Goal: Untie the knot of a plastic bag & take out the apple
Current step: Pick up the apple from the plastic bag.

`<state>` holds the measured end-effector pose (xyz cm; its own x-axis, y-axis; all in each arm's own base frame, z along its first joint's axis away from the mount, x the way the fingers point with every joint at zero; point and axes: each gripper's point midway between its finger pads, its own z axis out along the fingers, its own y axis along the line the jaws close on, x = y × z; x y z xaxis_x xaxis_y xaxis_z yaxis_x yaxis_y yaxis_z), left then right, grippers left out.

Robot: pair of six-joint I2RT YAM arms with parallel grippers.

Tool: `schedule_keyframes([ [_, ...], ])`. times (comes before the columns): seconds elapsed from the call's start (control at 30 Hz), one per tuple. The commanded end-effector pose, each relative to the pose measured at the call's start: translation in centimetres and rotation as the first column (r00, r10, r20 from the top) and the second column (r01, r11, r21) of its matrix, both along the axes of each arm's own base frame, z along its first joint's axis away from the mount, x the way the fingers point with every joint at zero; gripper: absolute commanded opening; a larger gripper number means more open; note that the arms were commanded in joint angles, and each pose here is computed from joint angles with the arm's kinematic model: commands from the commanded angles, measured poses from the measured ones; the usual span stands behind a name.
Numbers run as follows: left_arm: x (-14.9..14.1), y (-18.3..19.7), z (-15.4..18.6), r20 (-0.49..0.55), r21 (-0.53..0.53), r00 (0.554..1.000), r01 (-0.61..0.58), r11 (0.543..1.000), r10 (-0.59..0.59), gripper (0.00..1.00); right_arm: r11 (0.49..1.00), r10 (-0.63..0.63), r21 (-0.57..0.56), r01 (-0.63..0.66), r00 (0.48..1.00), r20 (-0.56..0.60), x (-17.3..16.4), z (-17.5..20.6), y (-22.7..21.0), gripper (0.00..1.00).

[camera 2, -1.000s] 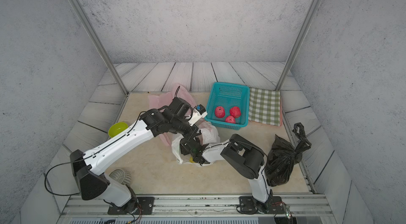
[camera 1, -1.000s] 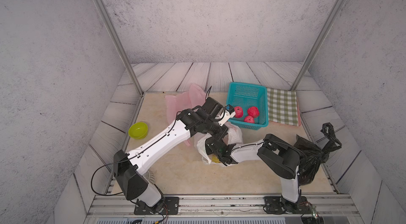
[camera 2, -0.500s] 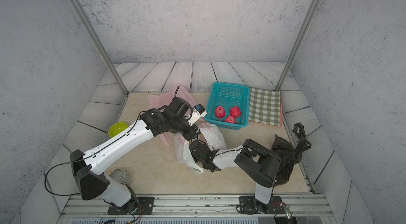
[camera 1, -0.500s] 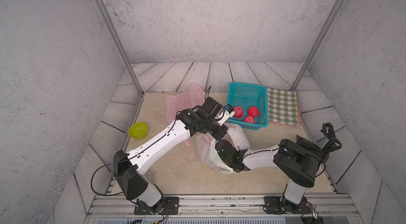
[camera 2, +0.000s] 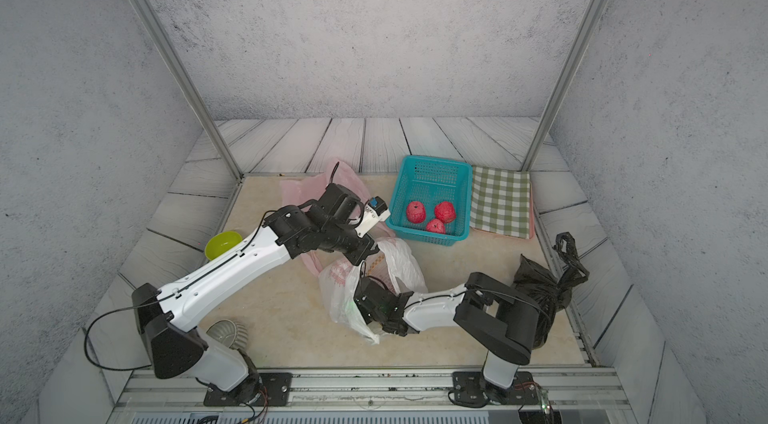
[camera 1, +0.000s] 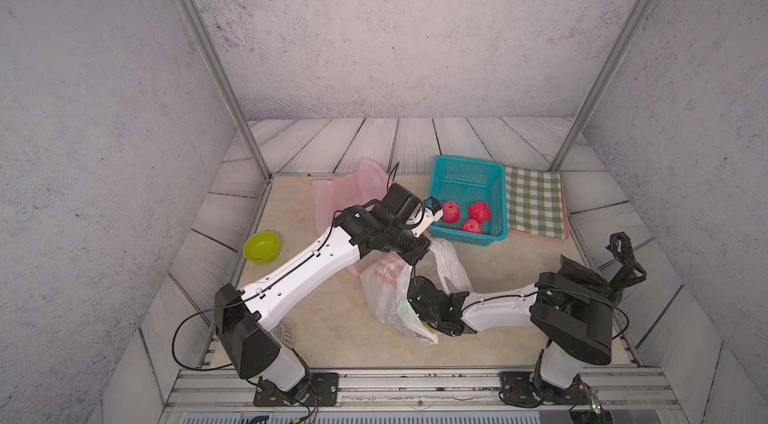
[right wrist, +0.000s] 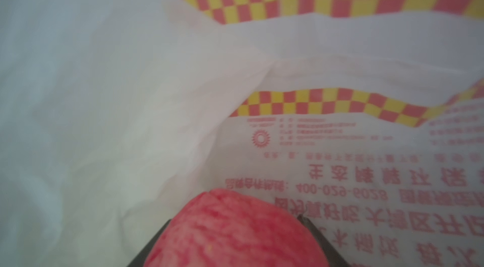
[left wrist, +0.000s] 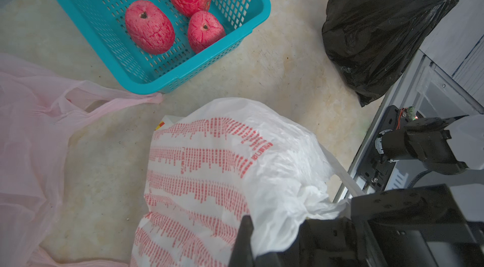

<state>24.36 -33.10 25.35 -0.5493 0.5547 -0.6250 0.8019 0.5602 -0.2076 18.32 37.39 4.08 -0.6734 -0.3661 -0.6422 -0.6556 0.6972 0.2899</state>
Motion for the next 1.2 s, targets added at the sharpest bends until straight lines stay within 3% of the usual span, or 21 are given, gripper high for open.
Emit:
schedule_keyframes([
  [0.0, 0.1, 0.4, -0.5, -0.010, 0.016, 1.000, -0.004, 1.000, 0.004, 0.00, 0.999, 0.051, 0.012, -0.051, 0.998, 0.025, -1.2, 2.5, 0.5, 0.50],
  [1.17, 0.1, 0.4, -0.6, -0.010, 0.023, 1.000, -0.007, 1.000, 0.007, 0.00, 0.996, -0.071, 0.074, 0.055, 0.970, 0.231, -1.6, 12.1, -6.4, 0.52],
])
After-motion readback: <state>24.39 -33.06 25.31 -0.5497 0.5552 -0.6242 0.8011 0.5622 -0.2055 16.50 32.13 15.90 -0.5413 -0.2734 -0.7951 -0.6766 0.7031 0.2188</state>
